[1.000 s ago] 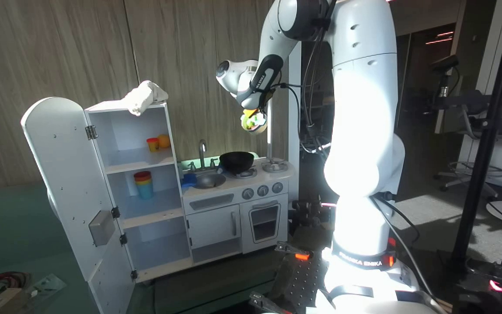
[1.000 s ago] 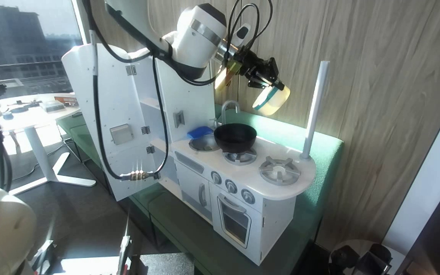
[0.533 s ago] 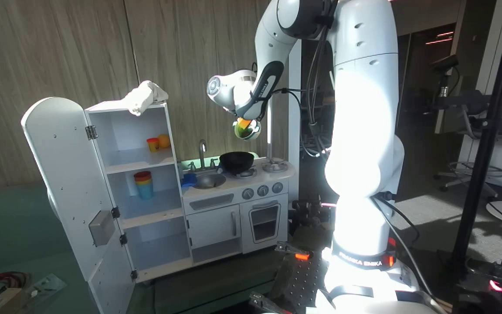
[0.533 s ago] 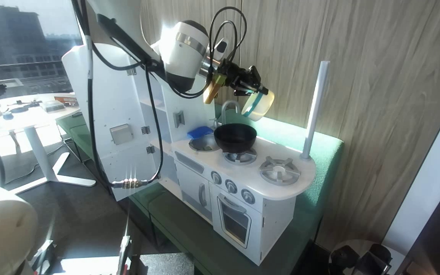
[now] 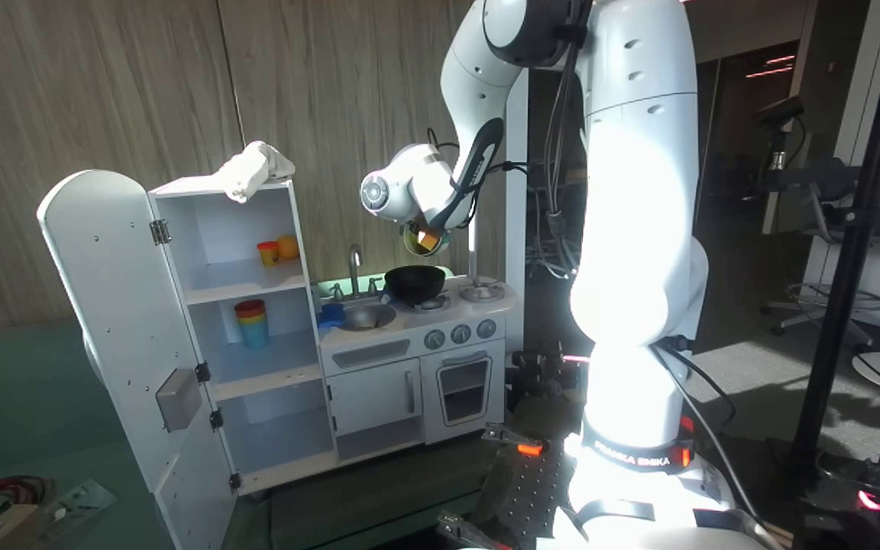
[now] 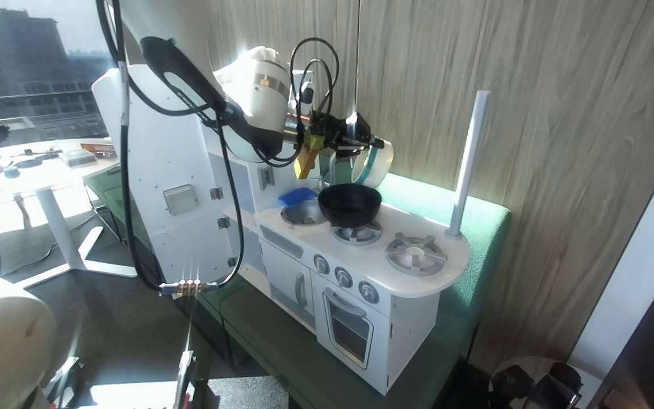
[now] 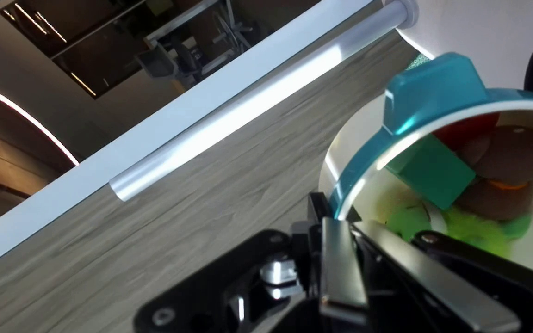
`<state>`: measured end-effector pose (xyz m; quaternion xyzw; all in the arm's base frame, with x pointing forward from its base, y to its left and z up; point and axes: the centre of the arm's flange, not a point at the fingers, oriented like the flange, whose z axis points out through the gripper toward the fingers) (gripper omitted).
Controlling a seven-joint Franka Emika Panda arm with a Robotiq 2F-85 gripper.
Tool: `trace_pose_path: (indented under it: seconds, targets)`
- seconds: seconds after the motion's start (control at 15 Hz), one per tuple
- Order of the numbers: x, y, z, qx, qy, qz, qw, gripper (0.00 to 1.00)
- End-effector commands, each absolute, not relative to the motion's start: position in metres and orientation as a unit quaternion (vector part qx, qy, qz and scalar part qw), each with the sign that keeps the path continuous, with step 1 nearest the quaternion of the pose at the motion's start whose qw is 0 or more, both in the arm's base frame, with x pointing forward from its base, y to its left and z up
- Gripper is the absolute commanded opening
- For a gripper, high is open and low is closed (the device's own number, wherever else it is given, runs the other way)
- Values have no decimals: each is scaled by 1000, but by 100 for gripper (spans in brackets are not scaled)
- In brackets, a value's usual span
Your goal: Put the plastic fruits in the bowl, then use the spoon to move them around
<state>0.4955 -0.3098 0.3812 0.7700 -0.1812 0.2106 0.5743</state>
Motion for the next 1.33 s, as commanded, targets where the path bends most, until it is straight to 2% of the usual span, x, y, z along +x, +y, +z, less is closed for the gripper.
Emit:
trace_pose_path:
  seconds: [0.0, 0.6, 1.0, 1.27]
  targets:
    - [493, -301, 373, 745, -162, 241, 600, 3]
    - [471, -279, 333, 692, -107, 300, 648, 3]
    - [460, -258, 322, 610, -80, 379, 692, 3]
    - [452, -254, 312, 600, -78, 377, 701, 3]
